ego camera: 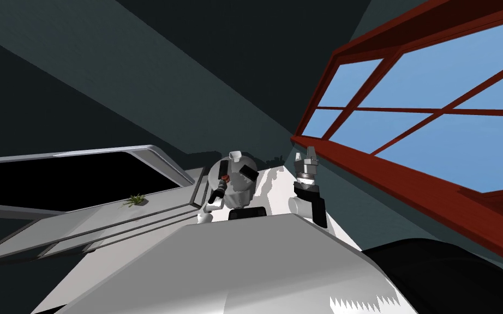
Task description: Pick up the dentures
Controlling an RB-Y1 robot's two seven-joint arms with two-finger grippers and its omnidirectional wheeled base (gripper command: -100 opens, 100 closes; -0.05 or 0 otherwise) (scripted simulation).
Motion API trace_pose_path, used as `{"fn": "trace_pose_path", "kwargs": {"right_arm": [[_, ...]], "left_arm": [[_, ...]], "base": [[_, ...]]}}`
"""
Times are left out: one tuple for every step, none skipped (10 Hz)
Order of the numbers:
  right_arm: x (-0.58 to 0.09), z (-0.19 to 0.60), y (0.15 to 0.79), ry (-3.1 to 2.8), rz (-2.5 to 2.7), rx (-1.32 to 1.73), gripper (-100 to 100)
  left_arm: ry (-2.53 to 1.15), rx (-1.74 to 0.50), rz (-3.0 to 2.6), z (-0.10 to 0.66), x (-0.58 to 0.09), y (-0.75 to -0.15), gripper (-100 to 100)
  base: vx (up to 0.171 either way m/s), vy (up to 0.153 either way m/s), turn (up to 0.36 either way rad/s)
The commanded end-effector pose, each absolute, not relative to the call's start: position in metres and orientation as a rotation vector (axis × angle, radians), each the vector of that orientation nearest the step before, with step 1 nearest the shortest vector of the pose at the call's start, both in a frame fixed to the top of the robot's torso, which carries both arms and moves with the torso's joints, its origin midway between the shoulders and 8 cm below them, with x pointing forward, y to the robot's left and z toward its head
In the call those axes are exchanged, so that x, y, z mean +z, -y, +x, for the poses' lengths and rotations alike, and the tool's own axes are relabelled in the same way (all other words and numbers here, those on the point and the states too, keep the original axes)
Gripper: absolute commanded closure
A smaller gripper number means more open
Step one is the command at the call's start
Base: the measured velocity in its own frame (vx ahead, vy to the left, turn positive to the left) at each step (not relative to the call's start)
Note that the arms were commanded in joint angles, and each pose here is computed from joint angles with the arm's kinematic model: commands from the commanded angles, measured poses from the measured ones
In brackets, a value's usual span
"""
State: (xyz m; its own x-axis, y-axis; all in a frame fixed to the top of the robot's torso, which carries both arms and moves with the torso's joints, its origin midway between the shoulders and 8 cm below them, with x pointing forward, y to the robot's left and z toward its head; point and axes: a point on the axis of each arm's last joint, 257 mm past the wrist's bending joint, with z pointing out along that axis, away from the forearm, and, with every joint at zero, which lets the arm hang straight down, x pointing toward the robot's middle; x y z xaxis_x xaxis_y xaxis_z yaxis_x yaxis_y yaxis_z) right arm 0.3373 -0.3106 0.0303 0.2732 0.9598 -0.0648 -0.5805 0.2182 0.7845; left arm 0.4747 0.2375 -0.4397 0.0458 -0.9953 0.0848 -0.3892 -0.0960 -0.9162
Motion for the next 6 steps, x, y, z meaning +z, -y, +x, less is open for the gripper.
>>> {"fn": "trace_pose_path", "kwargs": {"right_arm": [[0.0303,0.3373,0.3106,-0.632,0.73,1.17,0],[0.0303,0.3373,0.3106,-0.632,0.73,1.17,0],[0.0303,0.3373,0.3106,-0.632,0.73,1.17,0],[0.0303,0.3373,0.3106,-0.632,0.73,1.17,0],[0.0303,0.3373,0.3106,-0.632,0.73,1.17,0],[0.0303,0.3373,0.3106,-0.632,0.73,1.17,0]], "left_arm": [[-1.432,-1.039,-1.586,0.4747,-0.4397,-0.2375,100],[-1.429,-1.043,-1.581,0.4764,-0.4375,-0.2376,100],[-1.428,-1.043,-1.581,0.4766,-0.4372,-0.2375,100],[-1.428,-1.043,-1.581,0.4766,-0.4372,-0.2375,0],[-1.428,-1.043,-1.581,0.4766,-0.4372,-0.2376,100],[-1.428,-1.043,-1.581,0.4765,-0.4372,-0.2376,0]], "base": [[0.005,0.002,0.0],[0.0,0.0,0.0],[0.0,0.0,0.0],[0.0,0.0,0.0],[0.0,0.0,0.0],[0.0,0.0,0.0]]}}
